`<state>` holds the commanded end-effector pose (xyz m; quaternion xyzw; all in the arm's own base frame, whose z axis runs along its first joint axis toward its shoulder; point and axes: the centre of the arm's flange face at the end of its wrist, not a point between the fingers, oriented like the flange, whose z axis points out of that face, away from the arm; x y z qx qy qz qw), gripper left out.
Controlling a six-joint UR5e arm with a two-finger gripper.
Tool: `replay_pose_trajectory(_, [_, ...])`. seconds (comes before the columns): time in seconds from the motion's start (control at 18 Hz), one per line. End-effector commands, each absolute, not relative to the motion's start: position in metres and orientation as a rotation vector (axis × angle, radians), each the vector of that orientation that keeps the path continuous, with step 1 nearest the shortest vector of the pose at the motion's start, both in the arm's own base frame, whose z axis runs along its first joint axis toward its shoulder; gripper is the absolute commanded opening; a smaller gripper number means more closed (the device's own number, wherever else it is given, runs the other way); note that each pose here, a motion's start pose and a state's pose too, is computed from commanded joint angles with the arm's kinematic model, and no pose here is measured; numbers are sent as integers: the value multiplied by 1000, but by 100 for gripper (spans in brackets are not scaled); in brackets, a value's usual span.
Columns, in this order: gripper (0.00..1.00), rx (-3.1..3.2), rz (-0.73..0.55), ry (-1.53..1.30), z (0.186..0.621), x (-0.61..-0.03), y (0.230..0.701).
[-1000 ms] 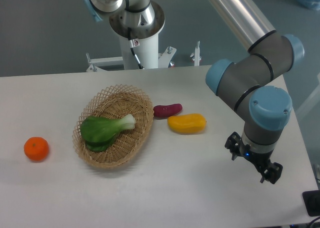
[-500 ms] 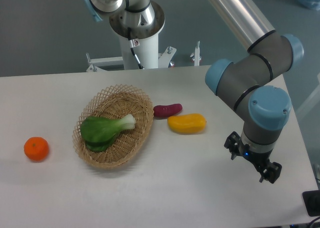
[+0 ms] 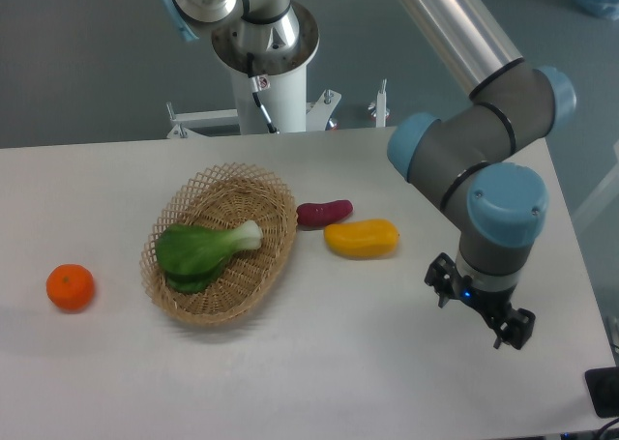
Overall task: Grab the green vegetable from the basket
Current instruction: 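Move the gripper over the basket toward the green bok choy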
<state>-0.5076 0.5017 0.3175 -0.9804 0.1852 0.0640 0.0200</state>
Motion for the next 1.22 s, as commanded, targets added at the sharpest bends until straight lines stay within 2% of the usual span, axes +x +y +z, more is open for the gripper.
replay_pose_trajectory(0.78, [100,-3054,55,698,306,-314,516])
replay_pose_trajectory(1.22, [100,-3026,57,804,288,-232,510])
